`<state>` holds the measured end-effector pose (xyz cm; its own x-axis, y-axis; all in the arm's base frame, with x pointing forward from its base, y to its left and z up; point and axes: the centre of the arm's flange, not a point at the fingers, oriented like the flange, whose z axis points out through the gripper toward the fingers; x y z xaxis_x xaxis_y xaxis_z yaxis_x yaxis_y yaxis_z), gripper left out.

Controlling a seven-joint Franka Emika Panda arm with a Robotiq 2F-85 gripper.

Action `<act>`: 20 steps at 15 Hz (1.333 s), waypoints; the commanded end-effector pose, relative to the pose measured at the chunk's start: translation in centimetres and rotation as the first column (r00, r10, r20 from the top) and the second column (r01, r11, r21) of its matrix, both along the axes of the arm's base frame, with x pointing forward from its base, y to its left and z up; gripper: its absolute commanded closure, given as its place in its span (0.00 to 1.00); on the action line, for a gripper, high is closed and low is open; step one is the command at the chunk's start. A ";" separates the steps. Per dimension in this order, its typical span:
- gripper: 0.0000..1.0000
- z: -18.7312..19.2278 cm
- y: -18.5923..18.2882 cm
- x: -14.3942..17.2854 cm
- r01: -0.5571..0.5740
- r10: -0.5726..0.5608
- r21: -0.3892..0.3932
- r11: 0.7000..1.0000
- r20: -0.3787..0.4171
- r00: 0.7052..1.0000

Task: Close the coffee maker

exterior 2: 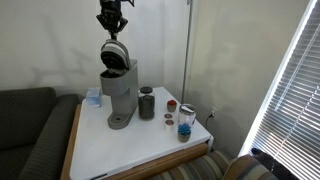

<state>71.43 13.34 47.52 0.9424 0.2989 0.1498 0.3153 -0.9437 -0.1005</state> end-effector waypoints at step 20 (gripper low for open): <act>1.00 3.3 0.3 -2.4 0.093 -0.118 -0.154 0.984 -0.160 0.980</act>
